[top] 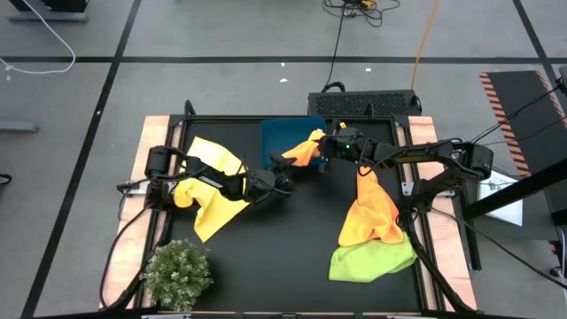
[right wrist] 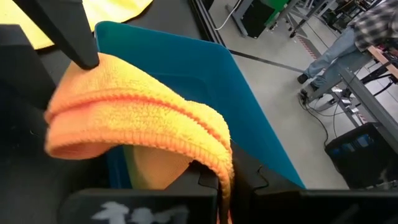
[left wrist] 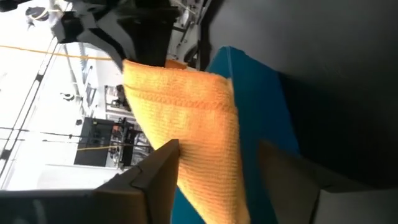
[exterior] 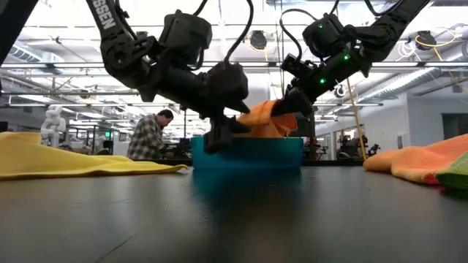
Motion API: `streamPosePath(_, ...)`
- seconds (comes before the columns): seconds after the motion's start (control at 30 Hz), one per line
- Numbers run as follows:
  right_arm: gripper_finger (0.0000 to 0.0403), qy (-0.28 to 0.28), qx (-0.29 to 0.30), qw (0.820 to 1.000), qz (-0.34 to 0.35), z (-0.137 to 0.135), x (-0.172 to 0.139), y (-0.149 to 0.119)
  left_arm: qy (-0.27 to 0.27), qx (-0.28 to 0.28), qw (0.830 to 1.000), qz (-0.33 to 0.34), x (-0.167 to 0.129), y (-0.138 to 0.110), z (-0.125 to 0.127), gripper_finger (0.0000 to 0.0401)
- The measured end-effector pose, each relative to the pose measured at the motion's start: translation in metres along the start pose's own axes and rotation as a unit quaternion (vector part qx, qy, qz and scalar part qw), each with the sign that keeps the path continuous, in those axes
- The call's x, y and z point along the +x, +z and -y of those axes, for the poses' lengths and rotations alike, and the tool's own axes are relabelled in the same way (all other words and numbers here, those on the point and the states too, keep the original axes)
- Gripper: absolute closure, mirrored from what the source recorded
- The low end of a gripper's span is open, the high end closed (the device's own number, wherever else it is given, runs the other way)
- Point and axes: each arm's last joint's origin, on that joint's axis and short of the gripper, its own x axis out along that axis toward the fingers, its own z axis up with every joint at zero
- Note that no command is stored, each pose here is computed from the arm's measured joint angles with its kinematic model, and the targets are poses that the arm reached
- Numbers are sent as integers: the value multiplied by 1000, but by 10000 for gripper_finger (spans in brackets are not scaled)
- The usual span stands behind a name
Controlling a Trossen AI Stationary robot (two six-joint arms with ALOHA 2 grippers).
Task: Fold microfiber towels
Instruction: Put the folded orange microfiber towel into the blue bin
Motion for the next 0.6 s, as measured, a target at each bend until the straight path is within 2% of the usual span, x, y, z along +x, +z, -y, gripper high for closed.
streamPosePath(0.3,403,3,5,1000,-5,0,0,-1,6,-4,1000,-18,7,-9,-5,272)
streamPosePath(0.4,403,4,5,1000,-7,-1,0,-1,8,-6,1000,-16,6,-8,-5,313)
streamPosePath(0.53,403,6,3,1000,-11,-1,0,-2,13,-10,1000,-20,4,-5,-4,385)
streamPosePath(0.6,403,11,-3,1000,-17,-3,-1,-3,24,-28,999,-32,2,-4,-7,391)
